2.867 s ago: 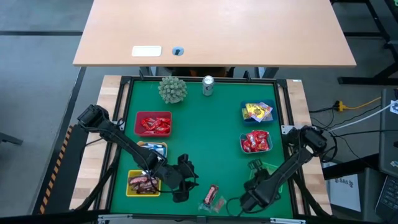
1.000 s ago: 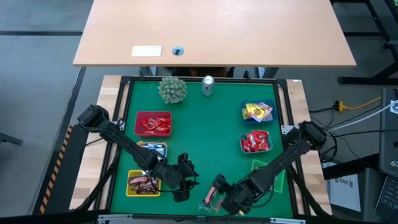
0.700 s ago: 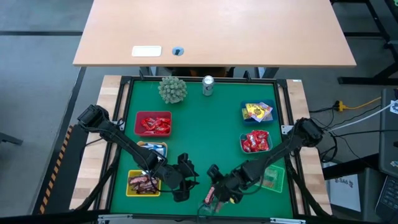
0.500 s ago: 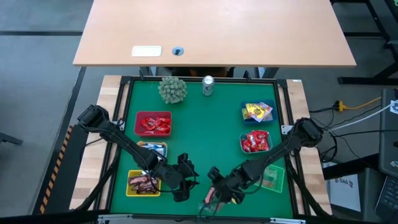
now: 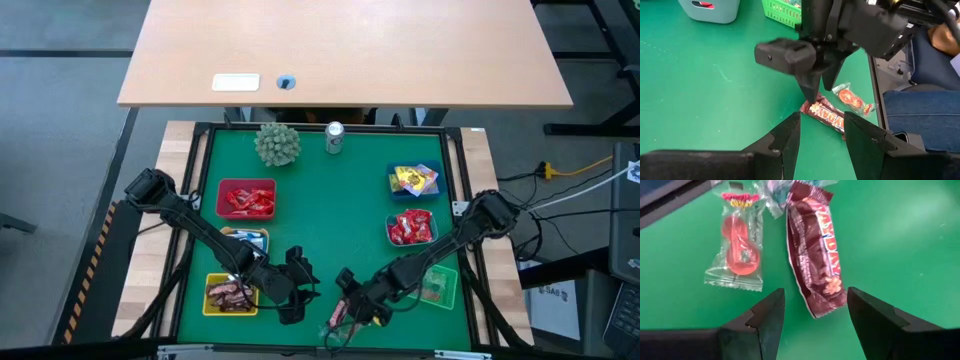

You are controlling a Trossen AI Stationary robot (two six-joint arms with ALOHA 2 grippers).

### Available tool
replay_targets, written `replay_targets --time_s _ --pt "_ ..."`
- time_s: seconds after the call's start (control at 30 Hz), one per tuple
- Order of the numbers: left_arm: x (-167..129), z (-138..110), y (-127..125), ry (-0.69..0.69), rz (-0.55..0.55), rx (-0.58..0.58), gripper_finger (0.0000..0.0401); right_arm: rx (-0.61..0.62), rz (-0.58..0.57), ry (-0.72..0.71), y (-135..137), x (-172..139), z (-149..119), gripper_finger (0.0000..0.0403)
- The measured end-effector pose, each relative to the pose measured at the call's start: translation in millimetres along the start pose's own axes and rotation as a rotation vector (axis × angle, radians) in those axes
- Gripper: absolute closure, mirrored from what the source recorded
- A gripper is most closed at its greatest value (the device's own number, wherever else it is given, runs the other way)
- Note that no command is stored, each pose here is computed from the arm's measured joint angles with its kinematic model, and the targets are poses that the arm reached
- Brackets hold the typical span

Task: Sort candy
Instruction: Put the brown chocolate bar into the yellow bin

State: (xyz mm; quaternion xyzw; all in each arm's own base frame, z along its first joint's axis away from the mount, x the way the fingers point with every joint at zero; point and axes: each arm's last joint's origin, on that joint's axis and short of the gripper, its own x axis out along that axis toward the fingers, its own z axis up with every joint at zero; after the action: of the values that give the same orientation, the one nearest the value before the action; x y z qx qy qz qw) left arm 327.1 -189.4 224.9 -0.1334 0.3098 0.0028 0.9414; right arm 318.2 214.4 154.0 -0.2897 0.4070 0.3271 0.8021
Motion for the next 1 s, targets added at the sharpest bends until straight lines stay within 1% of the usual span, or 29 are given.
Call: replay_targets --time_s 0.17,0.27,0.33,0.47,0.8,0.87,1.0 --pt "0.2 -0.1 0.2 0.001 0.001 0.0 0.0264 0.001 0.008 0.023 1.9 18.0 -5.5 0.0189" --pt "0.1 -0.1 0.2 -0.002 0.005 0.0 0.0264 0.0 -0.015 0.034 1.8 22.4 -6.4 0.0191" --pt "0.2 -0.3 0.5 -0.002 0.011 0.001 0.0264 0.004 -0.018 0.035 1.9 23.0 -6.3 0.0199" --pt "0.3 -0.2 0.8 -0.005 0.017 0.002 0.0264 0.005 -0.016 0.032 2.2 23.6 -6.3 0.0241" --pt "0.2 -0.2 0.7 -0.006 0.018 0.002 0.0264 0.007 -0.01 0.027 2.6 25.0 -6.5 0.0389" --pt "0.3 -0.2 0.8 -0.006 0.018 0.002 0.0264 0.008 -0.014 0.029 2.3 25.0 -6.6 0.0397" --pt "0.3 -0.2 0.8 -0.006 0.018 0.002 0.0264 0.062 -0.02 0.03 1.9 25.0 -6.7 0.0389"
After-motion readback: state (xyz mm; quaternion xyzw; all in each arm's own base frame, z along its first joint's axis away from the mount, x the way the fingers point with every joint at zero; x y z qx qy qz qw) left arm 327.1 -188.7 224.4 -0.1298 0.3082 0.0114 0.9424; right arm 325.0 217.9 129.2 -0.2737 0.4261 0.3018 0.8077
